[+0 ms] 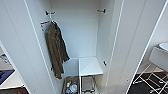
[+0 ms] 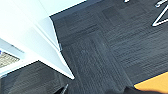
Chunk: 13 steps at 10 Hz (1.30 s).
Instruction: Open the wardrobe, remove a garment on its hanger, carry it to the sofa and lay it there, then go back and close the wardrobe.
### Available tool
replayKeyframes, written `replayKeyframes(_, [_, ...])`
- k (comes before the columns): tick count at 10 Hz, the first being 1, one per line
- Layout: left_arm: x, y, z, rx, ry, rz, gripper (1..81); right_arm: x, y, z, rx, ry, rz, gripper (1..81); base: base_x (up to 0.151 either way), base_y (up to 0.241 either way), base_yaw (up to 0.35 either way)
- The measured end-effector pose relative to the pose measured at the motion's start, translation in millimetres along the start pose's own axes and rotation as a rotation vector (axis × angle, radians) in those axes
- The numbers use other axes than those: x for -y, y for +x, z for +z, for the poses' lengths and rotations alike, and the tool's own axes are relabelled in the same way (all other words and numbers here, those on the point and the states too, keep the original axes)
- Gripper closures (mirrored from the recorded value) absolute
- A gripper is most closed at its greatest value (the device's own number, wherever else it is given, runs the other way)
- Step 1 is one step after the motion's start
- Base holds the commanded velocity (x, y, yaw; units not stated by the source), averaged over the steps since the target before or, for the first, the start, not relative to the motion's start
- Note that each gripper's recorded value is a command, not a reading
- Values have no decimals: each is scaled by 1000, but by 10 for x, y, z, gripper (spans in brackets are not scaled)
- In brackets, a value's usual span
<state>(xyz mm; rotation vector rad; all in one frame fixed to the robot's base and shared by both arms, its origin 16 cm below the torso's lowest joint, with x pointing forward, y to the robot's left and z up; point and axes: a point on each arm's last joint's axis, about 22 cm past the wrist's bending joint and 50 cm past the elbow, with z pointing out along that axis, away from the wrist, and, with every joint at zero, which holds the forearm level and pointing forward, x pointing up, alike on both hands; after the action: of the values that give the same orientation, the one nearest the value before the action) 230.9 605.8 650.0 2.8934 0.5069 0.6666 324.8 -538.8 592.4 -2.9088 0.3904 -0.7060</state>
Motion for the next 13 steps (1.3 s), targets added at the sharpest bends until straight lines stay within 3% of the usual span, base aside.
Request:
replayKeyframes(1, [41, 403, -93, -54, 9, -12, 10, -194, 476, -78, -48, -46, 12, 10, 0, 0, 0])
replayKeyframes(3, [38, 1091, -243, -123, 24, -32, 10, -321, 1400, -269, -153, -85, 40, 10, 0, 0, 0])
replayKeyframes(5, [-12, 1699, -374, -156, 44, -56, 10, -397, 2106, -499, -203, -113, 92, 10, 0, 0, 0])
replayKeyframes(7, [-107, 2261, -542, -192, 53, -69, 10, -390, 2772, -810, -262, -104, 170, 10, 0, 0, 0])
replayKeyframes(8, [-205, 2539, -633, -209, 48, -74, 10, -339, 2931, -903, -260, -88, 204, 10, 0, 0, 0])
replayKeyframes(10, [-418, 2993, -787, -223, 36, -91, 10, 58, 2738, -788, -153, -10, 216, 10, 0, 0, 0])
replayKeyframes(11, [-577, 3112, -773, -202, 26, -98, 10, 440, 2611, -691, -96, 59, 205, 10, 0, 0, 0])
replayKeyframes(13, [-1238, 3118, -493, -130, -51, -84, 10, 1227, 2384, -584, -4, 198, 171, 10, 0, 0, 0])
